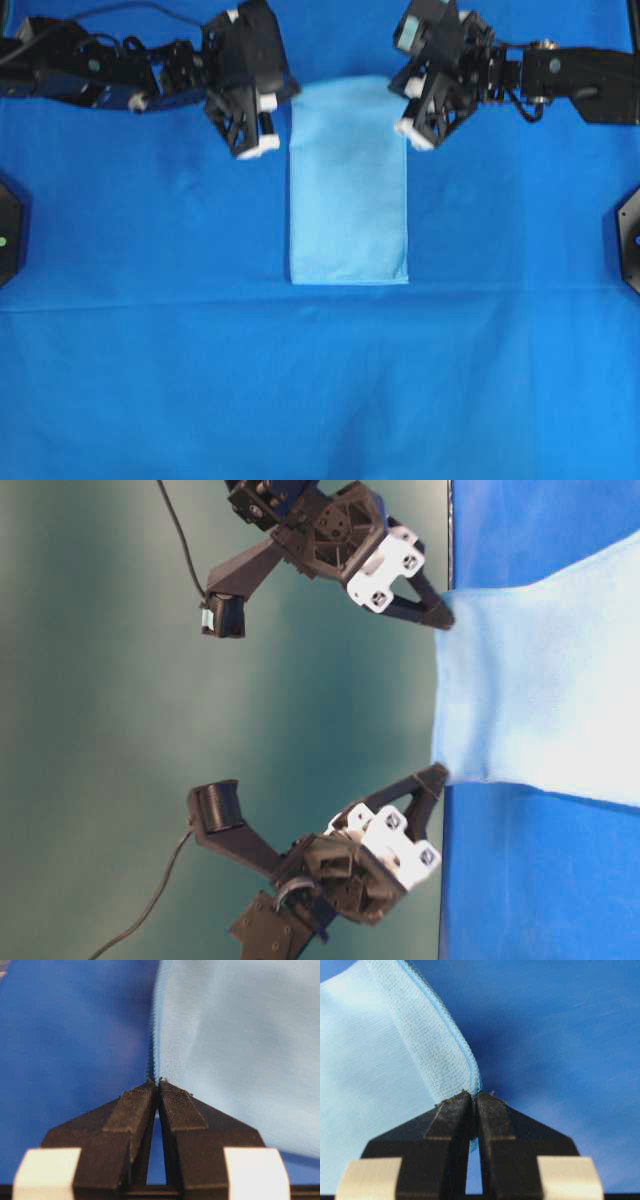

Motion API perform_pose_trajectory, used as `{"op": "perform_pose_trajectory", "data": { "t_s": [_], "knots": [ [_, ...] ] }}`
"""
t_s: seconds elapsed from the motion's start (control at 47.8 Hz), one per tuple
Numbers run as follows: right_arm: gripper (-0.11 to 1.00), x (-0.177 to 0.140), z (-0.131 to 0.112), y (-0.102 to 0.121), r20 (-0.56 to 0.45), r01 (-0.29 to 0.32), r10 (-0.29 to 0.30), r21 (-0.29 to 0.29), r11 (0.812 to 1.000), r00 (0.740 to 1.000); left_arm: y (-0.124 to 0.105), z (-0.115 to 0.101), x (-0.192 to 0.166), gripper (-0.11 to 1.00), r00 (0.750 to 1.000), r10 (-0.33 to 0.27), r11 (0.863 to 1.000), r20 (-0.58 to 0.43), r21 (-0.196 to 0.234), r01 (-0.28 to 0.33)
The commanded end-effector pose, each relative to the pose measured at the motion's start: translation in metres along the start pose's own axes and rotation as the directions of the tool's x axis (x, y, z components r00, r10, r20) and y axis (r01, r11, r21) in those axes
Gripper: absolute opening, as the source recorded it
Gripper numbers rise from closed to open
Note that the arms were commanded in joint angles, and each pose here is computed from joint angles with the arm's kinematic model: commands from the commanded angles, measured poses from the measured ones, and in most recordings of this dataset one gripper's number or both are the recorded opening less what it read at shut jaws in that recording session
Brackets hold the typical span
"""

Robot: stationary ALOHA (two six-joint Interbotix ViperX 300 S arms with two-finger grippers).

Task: Fold the light blue towel.
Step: 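Fold the far end toward the near end with both grippers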

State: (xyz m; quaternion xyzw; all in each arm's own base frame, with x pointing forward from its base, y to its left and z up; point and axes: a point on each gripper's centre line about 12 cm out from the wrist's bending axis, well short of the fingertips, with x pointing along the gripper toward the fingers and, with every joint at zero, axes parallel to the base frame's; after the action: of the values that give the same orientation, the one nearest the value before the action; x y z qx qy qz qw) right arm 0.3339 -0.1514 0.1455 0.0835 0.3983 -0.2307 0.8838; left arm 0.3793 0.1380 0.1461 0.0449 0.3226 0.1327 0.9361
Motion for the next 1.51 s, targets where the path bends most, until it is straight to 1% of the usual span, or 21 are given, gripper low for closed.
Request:
{"op": "perform_pose_trajectory", "data": {
  "t_s": [0.0, 0.126, 0.188, 0.23, 0.314, 0.356, 0.419, 0.523, 0.649, 0.754, 0.879, 1.068, 1.277, 1.319, 1.34, 1.403, 1.487],
  "knots": [
    [0.04, -0.017, 0.004, 0.017, 0.004, -0.008, 0.008, -0.014, 1.000, 1.000, -0.015, 0.012, -0.015, 0.02, 0.999, -0.033, 0.999, 0.015, 0.013, 0.033],
    [0.04, -0.029, -0.008, 0.045, -0.040, -0.032, 0.031, -0.040, 0.999, 0.999, -0.049, 0.007, -0.026, 0.02, 0.994, -0.108, 0.994, -0.015, 0.007, 0.108],
    [0.04, -0.033, -0.015, 0.059, -0.057, -0.049, 0.046, -0.045, 0.998, 0.997, -0.067, 0.004, -0.031, 0.02, 0.989, -0.146, 0.989, -0.023, 0.025, 0.147],
    [0.04, -0.035, -0.019, 0.067, -0.067, -0.060, 0.057, -0.046, 0.997, 0.996, -0.085, 0.003, -0.034, 0.02, 0.983, -0.182, 0.982, -0.027, 0.047, 0.183],
    [0.04, -0.040, -0.028, 0.084, -0.089, -0.081, 0.076, -0.045, 0.996, 0.993, -0.110, 0.005, -0.038, 0.02, 0.972, -0.233, 0.970, -0.028, 0.067, 0.235],
    [0.04, -0.042, -0.032, 0.092, -0.100, -0.089, 0.084, -0.045, 0.995, 0.991, -0.125, 0.006, -0.041, 0.02, 0.964, -0.263, 0.962, -0.025, 0.074, 0.264],
    [0.04, -0.046, -0.038, 0.105, -0.112, -0.105, 0.098, -0.058, 0.993, 0.989, -0.140, 0.006, -0.043, 0.02, 0.956, -0.292, 0.953, -0.028, 0.074, 0.294],
    [0.04, -0.051, -0.044, 0.119, -0.117, -0.134, 0.125, -0.066, 0.989, 0.985, -0.157, 0.004, -0.047, 0.02, 0.944, -0.327, 0.942, -0.039, 0.072, 0.329],
    [0.04, -0.055, -0.050, 0.132, -0.125, -0.159, 0.150, -0.067, 0.985, 0.981, -0.169, 0.001, -0.050, 0.02, 0.936, -0.348, 0.934, -0.052, 0.066, 0.351],
    [0.04, -0.057, -0.052, 0.137, -0.127, -0.167, 0.158, -0.065, 0.984, 0.979, -0.174, -0.001, -0.049, 0.02, 0.932, -0.357, 0.930, -0.057, 0.070, 0.361],
    [0.04, -0.056, -0.051, 0.137, -0.126, -0.166, 0.158, -0.054, 0.985, 0.979, -0.175, -0.004, -0.046, 0.02, 0.932, -0.357, 0.930, -0.065, 0.068, 0.361],
    [0.04, -0.048, -0.055, 0.140, -0.141, -0.167, 0.158, -0.056, 0.984, 0.977, -0.177, -0.012, -0.040, 0.02, 0.931, -0.354, 0.930, -0.089, 0.071, 0.361],
    [0.05, -0.036, -0.053, 0.143, -0.147, -0.171, 0.162, -0.049, 0.984, 0.976, -0.175, -0.016, -0.033, 0.03, 0.935, -0.347, 0.934, -0.078, 0.066, 0.352],
    [0.09, -0.036, -0.052, 0.143, -0.146, -0.170, 0.162, -0.045, 0.984, 0.976, -0.174, -0.017, -0.033, 0.06, 0.935, -0.346, 0.934, -0.077, 0.065, 0.351],
    [0.14, -0.036, -0.051, 0.144, -0.144, -0.173, 0.165, -0.047, 0.984, 0.976, -0.175, -0.016, -0.034, 0.10, 0.935, -0.347, 0.934, -0.075, 0.066, 0.352],
    [0.33, -0.036, -0.049, 0.146, -0.139, -0.175, 0.167, -0.047, 0.983, 0.976, -0.175, -0.016, -0.034, 0.26, 0.935, -0.347, 0.934, -0.075, 0.066, 0.352],
    [0.56, -0.037, -0.048, 0.148, -0.136, -0.181, 0.172, -0.052, 0.982, 0.976, -0.175, -0.015, -0.034, 0.52, 0.935, -0.347, 0.933, -0.074, 0.074, 0.353]
  ]
}}
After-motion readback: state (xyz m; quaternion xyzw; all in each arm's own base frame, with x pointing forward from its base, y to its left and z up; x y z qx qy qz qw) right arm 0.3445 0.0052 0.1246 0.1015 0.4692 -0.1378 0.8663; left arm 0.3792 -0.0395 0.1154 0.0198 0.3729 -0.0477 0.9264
